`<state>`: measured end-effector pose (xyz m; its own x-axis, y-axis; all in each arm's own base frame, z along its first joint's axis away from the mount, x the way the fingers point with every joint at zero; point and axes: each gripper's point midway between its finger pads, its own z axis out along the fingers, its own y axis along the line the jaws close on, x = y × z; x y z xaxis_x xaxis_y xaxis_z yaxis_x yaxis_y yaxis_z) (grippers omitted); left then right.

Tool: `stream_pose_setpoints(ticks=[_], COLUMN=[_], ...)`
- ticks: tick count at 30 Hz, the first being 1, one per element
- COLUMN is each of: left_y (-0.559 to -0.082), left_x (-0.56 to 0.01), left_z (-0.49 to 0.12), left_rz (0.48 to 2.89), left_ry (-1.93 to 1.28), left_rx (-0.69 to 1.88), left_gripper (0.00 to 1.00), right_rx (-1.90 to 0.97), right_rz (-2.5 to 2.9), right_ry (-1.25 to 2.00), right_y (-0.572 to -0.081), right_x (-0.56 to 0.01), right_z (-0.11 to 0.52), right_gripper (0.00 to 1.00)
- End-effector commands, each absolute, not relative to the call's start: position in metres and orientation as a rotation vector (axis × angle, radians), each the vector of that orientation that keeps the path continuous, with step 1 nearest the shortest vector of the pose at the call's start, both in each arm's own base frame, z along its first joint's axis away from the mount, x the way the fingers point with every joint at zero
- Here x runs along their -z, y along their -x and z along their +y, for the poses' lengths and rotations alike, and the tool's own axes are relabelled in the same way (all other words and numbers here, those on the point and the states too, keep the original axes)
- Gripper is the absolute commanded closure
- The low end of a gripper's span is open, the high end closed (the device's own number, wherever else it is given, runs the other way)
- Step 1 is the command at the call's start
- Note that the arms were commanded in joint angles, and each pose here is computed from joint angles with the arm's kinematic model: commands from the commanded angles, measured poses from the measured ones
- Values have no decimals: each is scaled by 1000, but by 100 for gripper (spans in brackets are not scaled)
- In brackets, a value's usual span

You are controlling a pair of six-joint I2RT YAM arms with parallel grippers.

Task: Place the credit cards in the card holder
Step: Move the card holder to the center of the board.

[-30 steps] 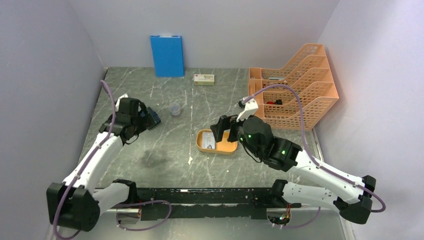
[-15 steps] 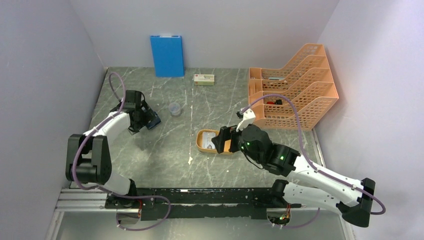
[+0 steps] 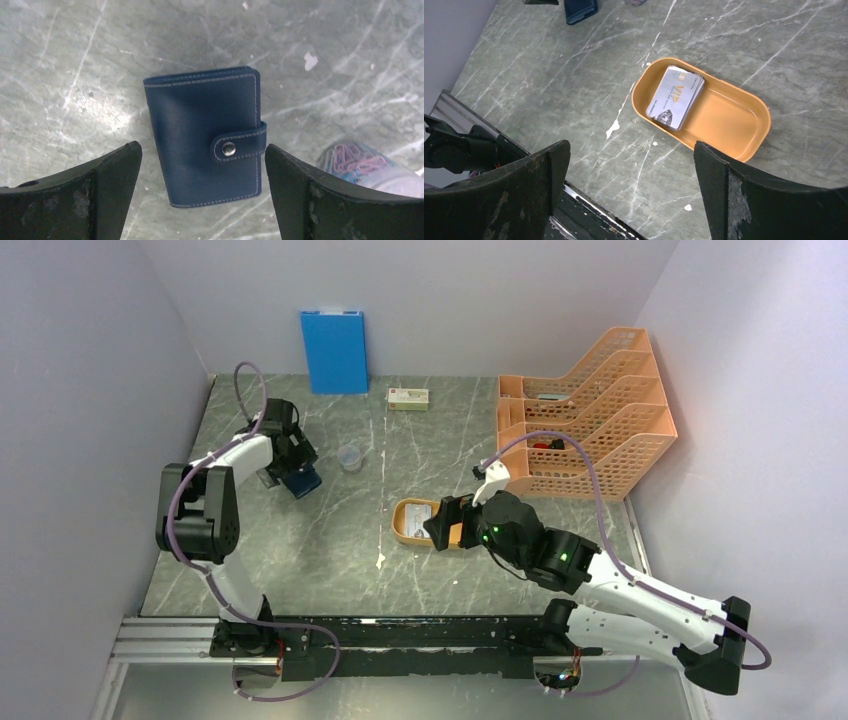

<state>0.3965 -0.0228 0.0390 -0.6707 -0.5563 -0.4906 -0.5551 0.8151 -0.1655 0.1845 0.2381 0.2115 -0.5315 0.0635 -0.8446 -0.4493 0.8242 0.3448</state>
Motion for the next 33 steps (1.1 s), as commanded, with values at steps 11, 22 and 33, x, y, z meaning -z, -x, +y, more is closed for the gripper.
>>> stream_pose_setpoints(ticks=[11,22,33], left_y=[-403,-329,-218], left_x=[-11,-9,-12], left_z=[-16,-42,-95], left_rz=[2558,2598,2651], left_ry=[674,653,542], left_rx=[-206,-51,154], left_gripper=[12,45,43], right_rx=[-684,-683,-766], right_rz=[2041,2042,2111], right_ry=[278,279,311], right_y=[-185,-185,-174], right_x=[-221,-214,-191], right_z=[242,242,259], right_gripper=[2,3,4])
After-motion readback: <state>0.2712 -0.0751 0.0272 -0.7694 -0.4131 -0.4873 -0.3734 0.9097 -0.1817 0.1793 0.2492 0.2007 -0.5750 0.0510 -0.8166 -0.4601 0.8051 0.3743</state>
